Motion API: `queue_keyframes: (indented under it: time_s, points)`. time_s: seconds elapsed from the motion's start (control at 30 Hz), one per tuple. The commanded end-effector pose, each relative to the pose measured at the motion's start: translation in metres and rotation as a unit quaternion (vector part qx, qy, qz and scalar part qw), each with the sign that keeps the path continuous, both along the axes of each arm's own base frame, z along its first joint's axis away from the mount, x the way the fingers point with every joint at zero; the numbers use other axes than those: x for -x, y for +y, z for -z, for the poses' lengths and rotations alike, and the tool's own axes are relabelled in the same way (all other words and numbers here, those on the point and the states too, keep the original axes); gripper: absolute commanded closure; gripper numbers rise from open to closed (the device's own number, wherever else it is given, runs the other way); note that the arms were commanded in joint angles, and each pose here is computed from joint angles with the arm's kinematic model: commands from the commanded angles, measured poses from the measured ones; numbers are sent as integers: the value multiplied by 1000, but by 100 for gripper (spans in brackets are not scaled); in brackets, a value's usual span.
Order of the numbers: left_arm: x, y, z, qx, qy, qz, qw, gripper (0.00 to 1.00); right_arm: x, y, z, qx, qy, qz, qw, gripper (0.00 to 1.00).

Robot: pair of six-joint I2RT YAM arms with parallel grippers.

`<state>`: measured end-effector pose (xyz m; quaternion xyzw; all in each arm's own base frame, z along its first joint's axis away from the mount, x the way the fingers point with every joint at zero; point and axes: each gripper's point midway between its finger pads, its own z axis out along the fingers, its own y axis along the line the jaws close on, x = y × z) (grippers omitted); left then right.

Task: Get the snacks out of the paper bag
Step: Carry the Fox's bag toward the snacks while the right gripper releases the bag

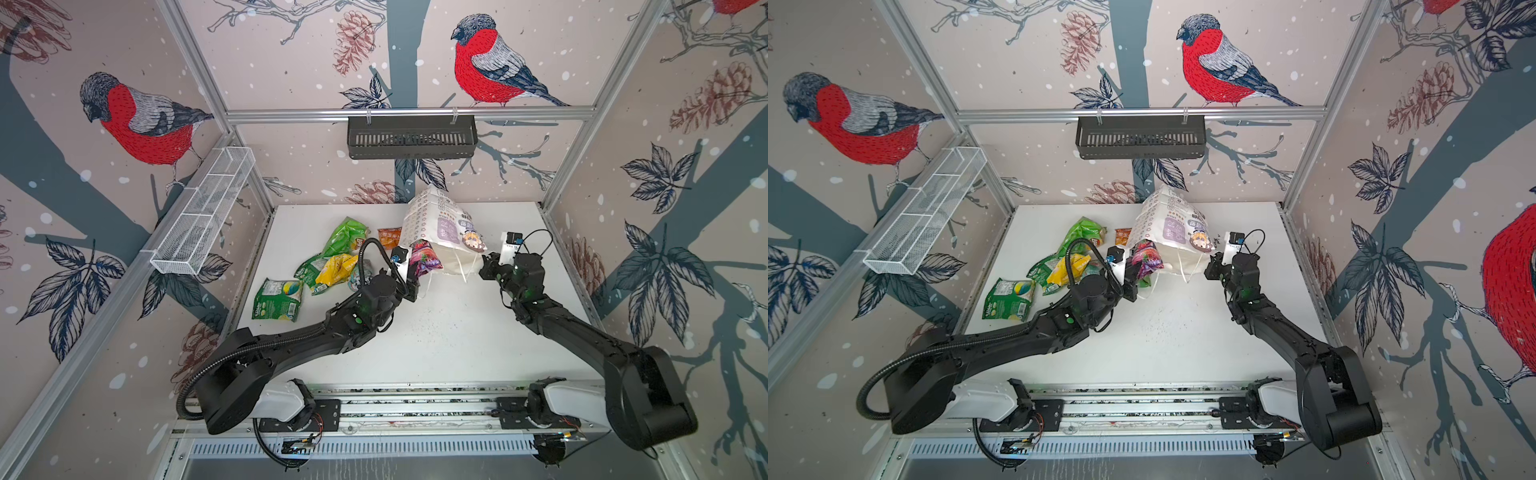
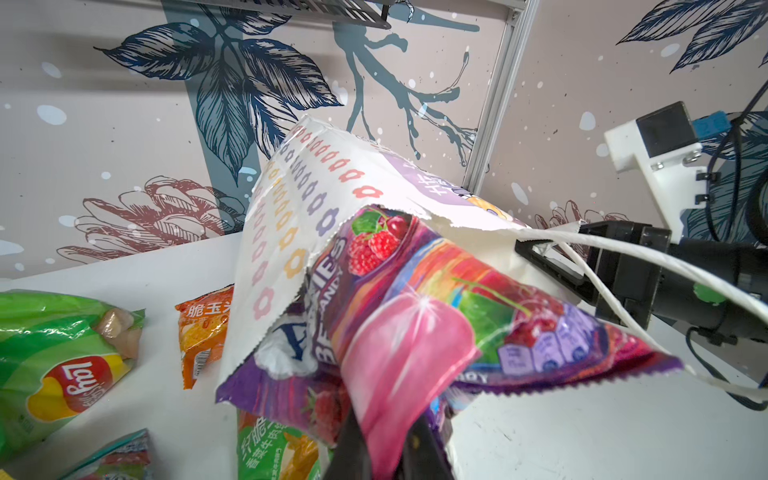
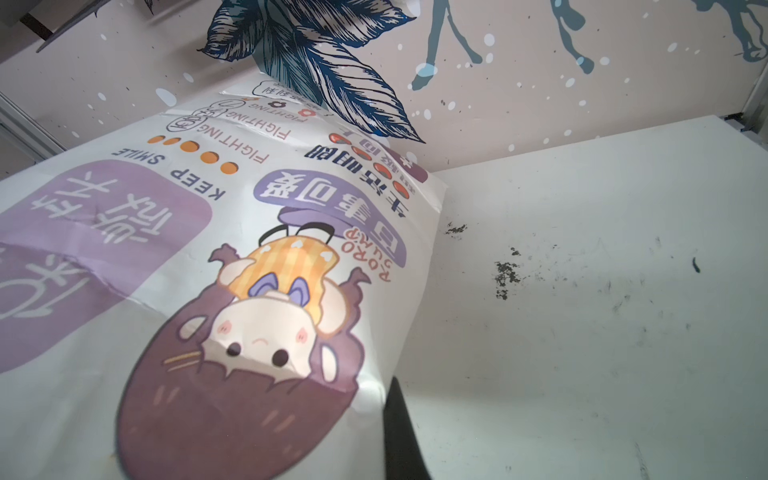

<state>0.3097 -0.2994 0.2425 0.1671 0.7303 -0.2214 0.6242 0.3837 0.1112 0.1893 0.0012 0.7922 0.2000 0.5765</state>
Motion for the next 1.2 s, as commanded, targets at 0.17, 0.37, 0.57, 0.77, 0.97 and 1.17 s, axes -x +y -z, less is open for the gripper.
queue_keyframes:
  time_s: [0.17, 0.37, 0.57, 0.77, 0.97, 1.17]
  points:
    - [5, 13, -22, 36, -7, -11, 999, 100, -9, -2, 0, -7, 4, 16, 1000, 100]
    - [8, 12, -8, 26, 15, -2, 1000, 100, -13, 2, -5, -6, 6, 21, 1000, 100]
    - [7, 4, -4, 22, 19, 10, 1000, 100, -14, 14, -11, 6, 6, 17, 1000, 100]
    - [6, -6, -2, 27, 23, 25, 999, 100, -11, 23, -17, 10, 6, 18, 1000, 100]
    - [2, -2, -2, 38, 31, 15, 999, 100, -8, 24, -18, 17, 6, 20, 1000, 100]
    - [-8, 16, -3, 34, 37, -10, 999, 100, -10, 19, -18, 27, 6, 31, 999, 100]
